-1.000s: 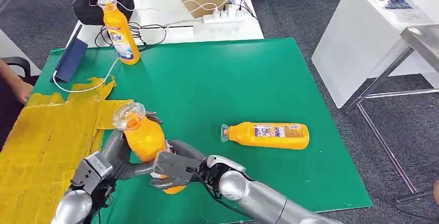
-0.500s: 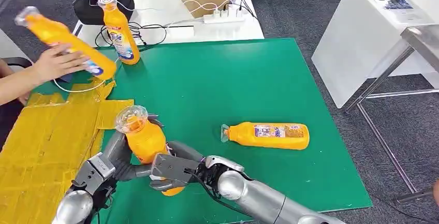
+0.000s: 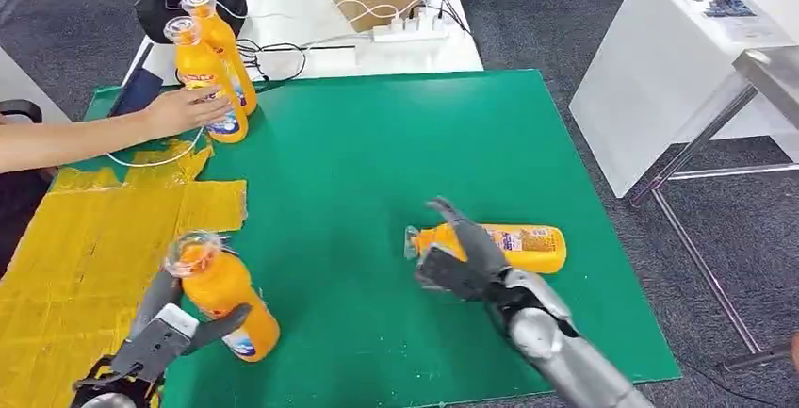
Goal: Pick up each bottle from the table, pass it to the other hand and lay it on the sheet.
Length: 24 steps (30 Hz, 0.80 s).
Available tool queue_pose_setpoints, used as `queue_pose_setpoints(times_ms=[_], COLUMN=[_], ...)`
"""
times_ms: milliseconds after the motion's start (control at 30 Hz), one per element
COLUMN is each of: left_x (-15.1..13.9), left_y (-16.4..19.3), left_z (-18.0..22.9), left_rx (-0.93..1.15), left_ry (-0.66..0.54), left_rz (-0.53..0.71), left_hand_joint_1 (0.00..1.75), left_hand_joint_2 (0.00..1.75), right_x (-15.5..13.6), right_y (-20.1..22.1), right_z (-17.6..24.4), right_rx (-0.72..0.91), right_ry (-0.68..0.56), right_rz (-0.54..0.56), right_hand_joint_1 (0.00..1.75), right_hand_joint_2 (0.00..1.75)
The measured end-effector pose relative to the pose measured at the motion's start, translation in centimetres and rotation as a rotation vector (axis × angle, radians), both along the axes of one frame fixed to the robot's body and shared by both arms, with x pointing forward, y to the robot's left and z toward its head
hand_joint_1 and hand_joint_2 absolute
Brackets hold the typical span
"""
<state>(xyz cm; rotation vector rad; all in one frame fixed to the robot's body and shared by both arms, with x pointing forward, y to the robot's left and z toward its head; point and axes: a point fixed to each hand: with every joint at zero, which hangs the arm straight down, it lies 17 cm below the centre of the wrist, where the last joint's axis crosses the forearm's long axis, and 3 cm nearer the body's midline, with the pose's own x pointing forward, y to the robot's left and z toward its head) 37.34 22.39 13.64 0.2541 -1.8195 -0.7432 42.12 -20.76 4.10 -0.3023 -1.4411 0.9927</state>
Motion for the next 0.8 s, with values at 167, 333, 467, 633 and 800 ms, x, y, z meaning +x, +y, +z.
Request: queue_pose_setpoints(times_ms=[167, 333, 467, 633, 800], left_x=[-0.5, -0.3, -0.2, 0.0, 0.7], left_y=[4.0, 5.8, 6.5, 5.7, 4.0], left_z=[-0.3, 0.1, -0.3, -1.2, -2.5], left_rx=[0.147, 0.346, 0.639, 0.816, 1.029], left_ry=[-0.057, -0.143, -0.241, -0.311, -0.450], left_rz=[0.112, 0.206, 0.260, 0.267, 0.270], left_hand_joint_1=[1.75, 1.75, 1.75, 1.75, 1.75], left_hand_joint_2=[1.75, 1.75, 1.75, 1.75, 1.75], right_x=[-2.4, -3.9, -4.8, -4.8, -3.6], right_y=[-8.5, -11.7, -13.3, -14.3, -14.2], right_z=[1.7, 3.0, 3.9, 4.4, 5.4], right_rx=[-0.011, -0.029, -0.035, -0.042, -0.065], right_ry=[-0.047, -0.078, -0.096, -0.099, -0.127], right_rz=[-0.143, -0.203, -0.235, -0.242, -0.230], right_hand_joint_1=[0.00, 0.00, 0.00, 0.00, 0.00], right_hand_joint_2=[1.75, 1.75, 1.75, 1.75, 1.75])
